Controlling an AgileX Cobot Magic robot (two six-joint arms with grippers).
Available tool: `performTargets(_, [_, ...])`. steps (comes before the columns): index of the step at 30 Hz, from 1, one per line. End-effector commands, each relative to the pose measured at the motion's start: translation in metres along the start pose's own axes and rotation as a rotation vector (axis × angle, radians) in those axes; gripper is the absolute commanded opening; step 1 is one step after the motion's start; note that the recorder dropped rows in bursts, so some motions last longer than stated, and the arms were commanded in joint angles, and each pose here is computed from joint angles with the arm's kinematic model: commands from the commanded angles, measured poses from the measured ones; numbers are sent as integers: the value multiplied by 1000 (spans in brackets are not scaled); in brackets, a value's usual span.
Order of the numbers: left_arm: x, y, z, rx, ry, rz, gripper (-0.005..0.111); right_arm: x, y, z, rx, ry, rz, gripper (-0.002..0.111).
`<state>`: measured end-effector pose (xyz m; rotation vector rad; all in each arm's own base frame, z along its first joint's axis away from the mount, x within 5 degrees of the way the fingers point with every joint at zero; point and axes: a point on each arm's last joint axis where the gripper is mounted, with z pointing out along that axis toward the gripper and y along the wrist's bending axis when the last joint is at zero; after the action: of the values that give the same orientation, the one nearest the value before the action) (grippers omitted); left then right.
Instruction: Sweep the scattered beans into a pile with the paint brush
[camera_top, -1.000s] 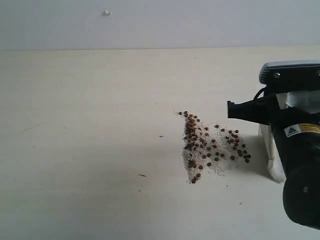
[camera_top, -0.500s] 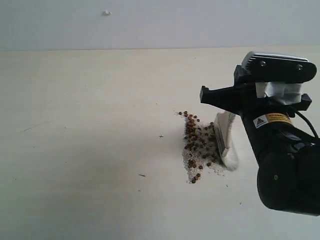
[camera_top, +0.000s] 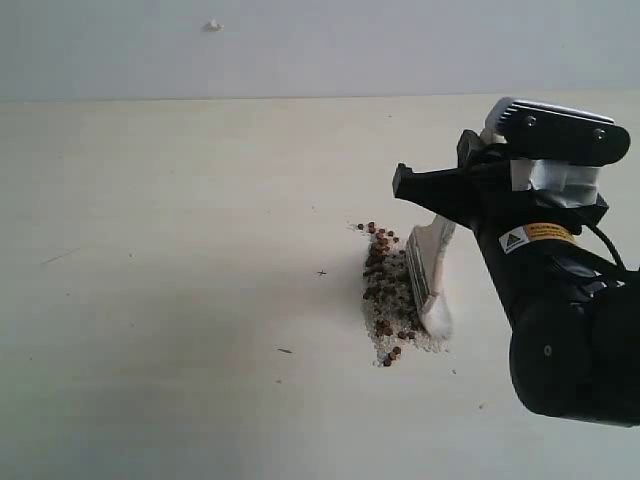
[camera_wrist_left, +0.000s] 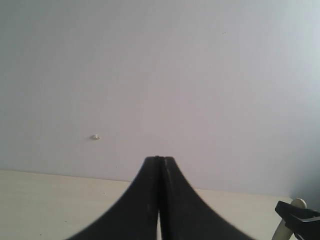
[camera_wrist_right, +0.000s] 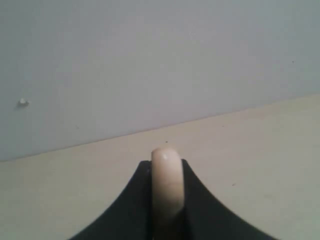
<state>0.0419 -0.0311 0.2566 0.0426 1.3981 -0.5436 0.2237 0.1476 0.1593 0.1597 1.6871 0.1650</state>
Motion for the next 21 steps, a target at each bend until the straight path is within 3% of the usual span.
performTargets(1, [1, 0, 0, 2, 4, 0, 0, -5, -1, -1, 12, 8, -77, 0])
performTargets(13, [1, 0, 0, 2, 4, 0, 0, -68, -5, -23, 10, -146, -201, 0])
performTargets(21, [1, 0, 0, 2, 4, 0, 0, -67, -26, -4, 83, -143, -288, 0])
